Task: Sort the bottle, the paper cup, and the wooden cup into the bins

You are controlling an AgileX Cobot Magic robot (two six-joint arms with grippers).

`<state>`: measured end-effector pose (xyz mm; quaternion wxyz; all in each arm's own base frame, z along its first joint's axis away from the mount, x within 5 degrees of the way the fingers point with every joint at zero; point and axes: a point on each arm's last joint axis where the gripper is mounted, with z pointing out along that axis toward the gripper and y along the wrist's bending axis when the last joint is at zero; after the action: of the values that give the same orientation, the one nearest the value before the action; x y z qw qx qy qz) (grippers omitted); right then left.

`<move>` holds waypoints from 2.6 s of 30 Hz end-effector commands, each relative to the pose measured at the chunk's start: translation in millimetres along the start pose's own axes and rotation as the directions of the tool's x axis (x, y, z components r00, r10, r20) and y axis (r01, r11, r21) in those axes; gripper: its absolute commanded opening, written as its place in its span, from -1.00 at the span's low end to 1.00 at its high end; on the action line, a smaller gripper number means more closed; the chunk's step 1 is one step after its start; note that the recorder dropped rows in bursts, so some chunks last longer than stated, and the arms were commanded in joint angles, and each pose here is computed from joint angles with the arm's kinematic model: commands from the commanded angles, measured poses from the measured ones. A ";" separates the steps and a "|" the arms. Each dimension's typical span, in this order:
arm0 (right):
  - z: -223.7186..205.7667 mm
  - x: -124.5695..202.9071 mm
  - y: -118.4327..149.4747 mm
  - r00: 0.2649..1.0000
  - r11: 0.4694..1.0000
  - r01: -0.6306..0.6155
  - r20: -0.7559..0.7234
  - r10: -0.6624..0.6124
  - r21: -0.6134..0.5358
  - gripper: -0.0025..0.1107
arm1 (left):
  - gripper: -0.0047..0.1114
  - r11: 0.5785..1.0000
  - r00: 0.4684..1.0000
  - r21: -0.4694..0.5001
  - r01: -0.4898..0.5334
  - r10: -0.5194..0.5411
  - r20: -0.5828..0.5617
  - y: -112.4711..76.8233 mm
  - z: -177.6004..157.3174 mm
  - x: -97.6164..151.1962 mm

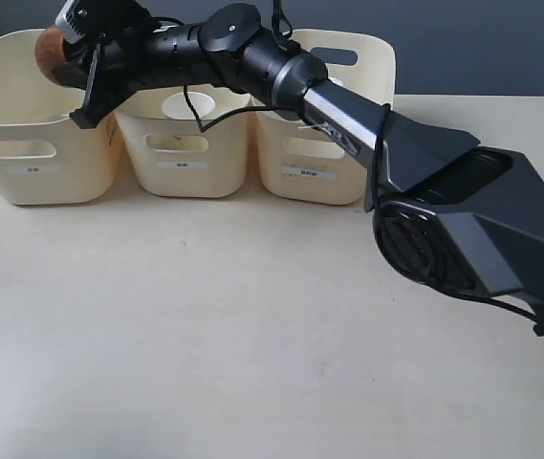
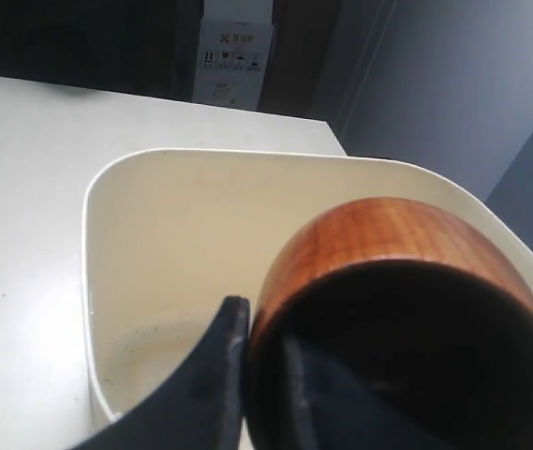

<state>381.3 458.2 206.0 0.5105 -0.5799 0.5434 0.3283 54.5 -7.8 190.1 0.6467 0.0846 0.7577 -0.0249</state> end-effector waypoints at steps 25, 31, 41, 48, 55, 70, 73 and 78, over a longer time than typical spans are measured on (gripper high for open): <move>1.3 -23.1 15.1 1.000 0.999 -0.001 0.009 0.001 -0.041 -0.31 | -0.92 1.000 1.000 0.002 0.000 0.000 0.012 0.0 0.1 -1.5; -22.4 -60.7 13.9 0.998 0.997 0.035 -0.044 -0.038 -0.065 -0.92 | -0.92 1.000 1.000 0.002 0.000 0.000 0.012 0.0 0.1 -1.5; -81.5 -135.4 14.1 0.990 0.999 -0.006 -0.138 0.000 -0.043 -0.97 | -0.92 1.000 1.000 0.002 0.000 0.000 0.012 0.0 0.1 -1.5; -119.6 -191.8 29.3 0.988 0.998 0.051 -0.150 -0.046 0.031 -0.97 | -0.92 1.000 1.000 0.002 0.000 0.000 0.012 0.0 0.1 -1.5; -150.0 -223.7 48.8 0.976 0.997 0.051 -0.216 -0.039 0.052 -0.97 | -0.92 1.000 1.000 0.002 0.000 0.000 0.012 0.0 0.1 -1.5; -170.5 -236.3 72.6 0.949 0.989 -0.140 -0.289 0.122 -0.043 -0.97 | -0.92 1.000 1.000 0.002 0.000 0.000 0.012 0.0 0.1 -1.5; -170.3 -237.5 74.3 0.936 0.973 -0.229 -0.283 0.210 -0.037 -0.97 | -0.92 1.000 1.000 0.002 0.000 0.000 0.012 0.0 0.1 -1.5; -170.2 -238.0 74.9 0.933 0.968 -0.246 -0.280 0.225 -0.041 -0.97 | -0.92 1.000 1.000 0.002 0.000 0.000 0.012 0.0 0.1 -1.5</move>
<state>236.9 377.7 450.4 0.3649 -0.5731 0.6619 0.3166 54.5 -7.8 190.1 0.6467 0.0846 0.7577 -0.0249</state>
